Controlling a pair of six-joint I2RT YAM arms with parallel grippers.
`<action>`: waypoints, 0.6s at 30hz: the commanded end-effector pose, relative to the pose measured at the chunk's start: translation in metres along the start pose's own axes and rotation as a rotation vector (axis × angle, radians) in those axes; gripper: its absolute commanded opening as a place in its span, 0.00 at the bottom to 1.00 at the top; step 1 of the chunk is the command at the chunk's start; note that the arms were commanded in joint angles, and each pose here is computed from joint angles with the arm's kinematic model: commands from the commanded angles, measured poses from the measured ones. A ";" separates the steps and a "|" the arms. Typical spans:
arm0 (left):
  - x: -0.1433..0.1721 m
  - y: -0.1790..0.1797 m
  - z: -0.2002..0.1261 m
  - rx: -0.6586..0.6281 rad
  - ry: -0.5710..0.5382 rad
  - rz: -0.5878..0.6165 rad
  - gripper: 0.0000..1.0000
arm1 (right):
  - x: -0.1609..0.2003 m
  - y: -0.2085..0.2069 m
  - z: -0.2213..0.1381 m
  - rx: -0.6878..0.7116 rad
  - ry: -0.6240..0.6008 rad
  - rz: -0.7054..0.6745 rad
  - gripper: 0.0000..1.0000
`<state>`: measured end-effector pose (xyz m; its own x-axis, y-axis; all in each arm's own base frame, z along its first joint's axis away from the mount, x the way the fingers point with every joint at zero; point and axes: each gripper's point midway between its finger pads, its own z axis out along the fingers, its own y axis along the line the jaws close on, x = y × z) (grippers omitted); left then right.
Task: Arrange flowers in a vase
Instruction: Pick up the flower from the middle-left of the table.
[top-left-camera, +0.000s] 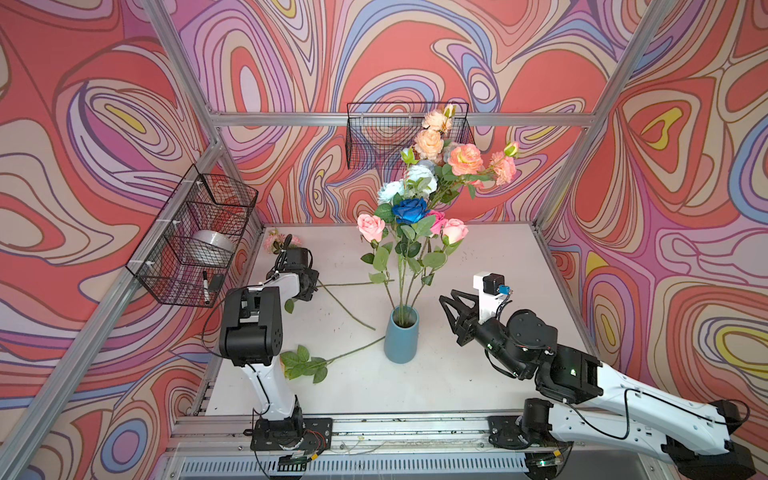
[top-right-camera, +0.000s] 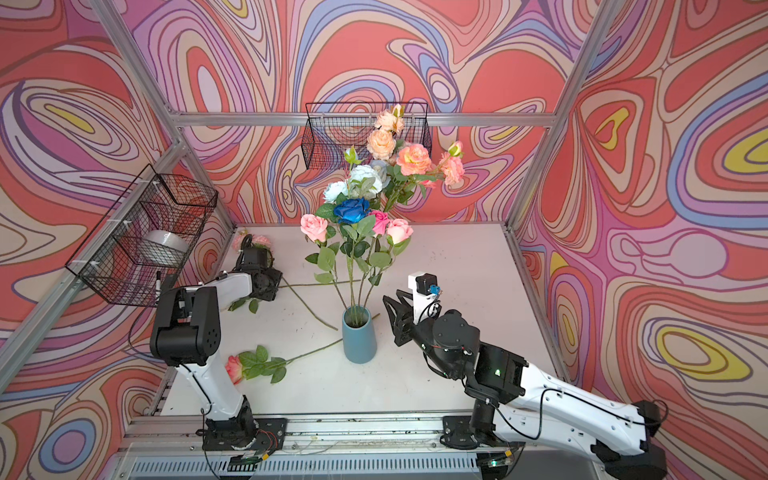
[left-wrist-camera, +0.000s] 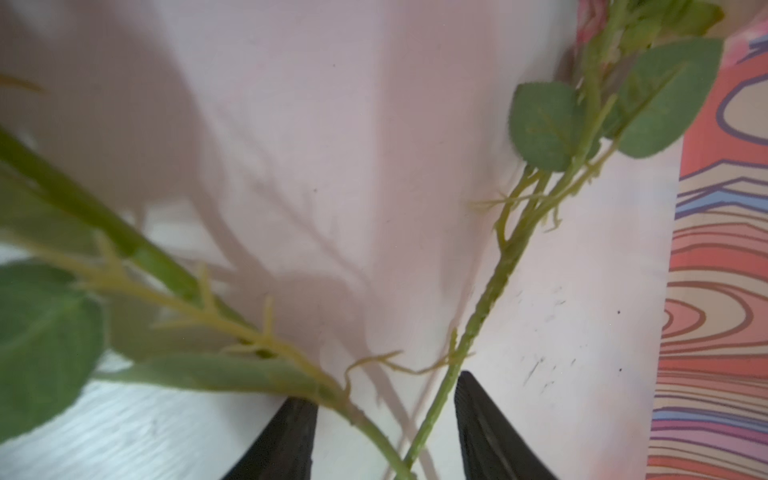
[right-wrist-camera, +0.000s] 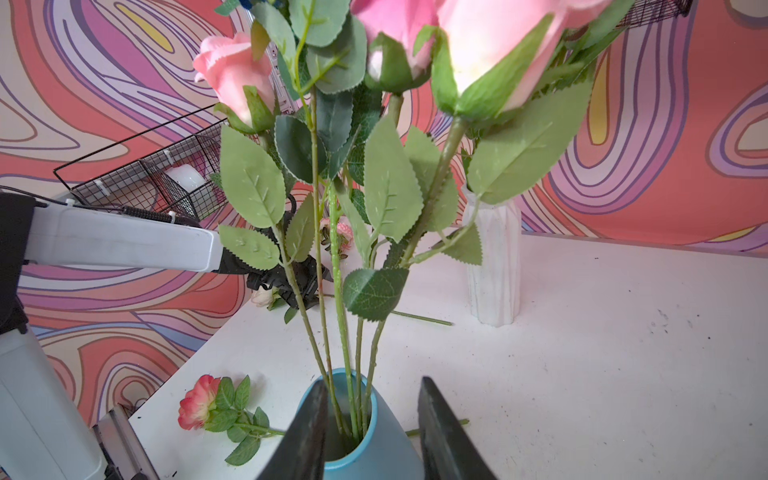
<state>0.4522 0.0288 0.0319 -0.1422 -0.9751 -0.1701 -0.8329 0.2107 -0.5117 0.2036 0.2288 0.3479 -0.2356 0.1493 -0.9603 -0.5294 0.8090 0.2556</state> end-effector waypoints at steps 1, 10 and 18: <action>0.017 0.063 0.015 -0.232 0.071 -0.085 0.47 | -0.003 -0.006 -0.005 0.021 -0.008 -0.012 0.36; 0.018 0.074 0.012 -0.224 0.077 -0.096 0.16 | -0.005 -0.012 -0.012 0.037 -0.021 -0.024 0.35; 0.015 0.063 0.008 -0.191 0.074 -0.118 0.05 | -0.005 -0.016 -0.016 0.043 -0.026 -0.020 0.35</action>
<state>0.4406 0.0297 0.0210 -0.0830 -0.9924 -0.0912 -0.8599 0.1176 -0.4968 0.1999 0.2101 0.3582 -0.2030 0.1706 -0.9642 -0.5122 0.8208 0.2531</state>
